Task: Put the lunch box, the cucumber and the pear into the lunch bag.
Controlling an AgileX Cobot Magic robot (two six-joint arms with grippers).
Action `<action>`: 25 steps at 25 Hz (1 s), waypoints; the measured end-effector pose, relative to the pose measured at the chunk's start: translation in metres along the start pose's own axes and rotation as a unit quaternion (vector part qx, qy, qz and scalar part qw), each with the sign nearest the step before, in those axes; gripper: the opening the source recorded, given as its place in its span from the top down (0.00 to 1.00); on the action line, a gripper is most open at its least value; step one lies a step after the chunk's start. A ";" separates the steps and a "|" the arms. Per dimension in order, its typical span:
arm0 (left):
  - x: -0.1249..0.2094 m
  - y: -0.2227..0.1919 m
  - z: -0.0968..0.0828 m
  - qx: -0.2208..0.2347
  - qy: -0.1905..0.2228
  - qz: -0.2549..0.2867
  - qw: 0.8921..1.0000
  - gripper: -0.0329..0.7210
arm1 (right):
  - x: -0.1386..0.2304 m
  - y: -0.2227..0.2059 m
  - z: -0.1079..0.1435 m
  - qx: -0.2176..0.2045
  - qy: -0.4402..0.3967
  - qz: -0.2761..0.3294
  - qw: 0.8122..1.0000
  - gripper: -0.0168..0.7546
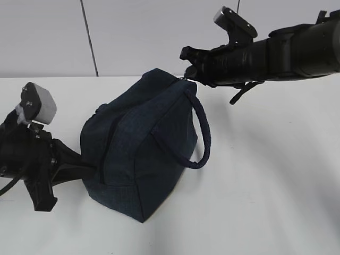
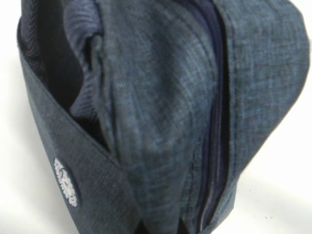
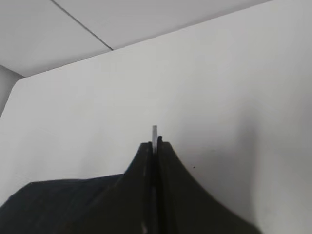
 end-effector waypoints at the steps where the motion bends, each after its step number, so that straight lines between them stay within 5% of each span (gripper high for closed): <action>1: 0.000 0.000 0.000 0.000 0.000 0.000 1.000 0.95 | 0.001 -0.002 -0.007 0.001 -0.007 0.002 1.000 0.98; 8: 0.000 0.000 0.001 -0.006 0.002 0.002 1.000 0.95 | 0.017 -0.018 -0.034 -0.014 -0.049 0.025 0.998 0.98; 25: 0.001 0.000 0.003 -0.012 0.004 0.004 1.000 0.95 | 0.026 -0.036 -0.039 -0.037 -0.157 0.041 0.986 0.98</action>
Point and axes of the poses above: a point on each arm's last joint axis where the gripper is mounted, y pointing back along that axis away from the gripper, z along the wrist's bending axis when the last joint is at zero, x = y × z, the point moved 3 cm from there along -y, pointing out along that axis toward the gripper, and after that the axes turned 13 degrees about y, right-handed, at the moved point
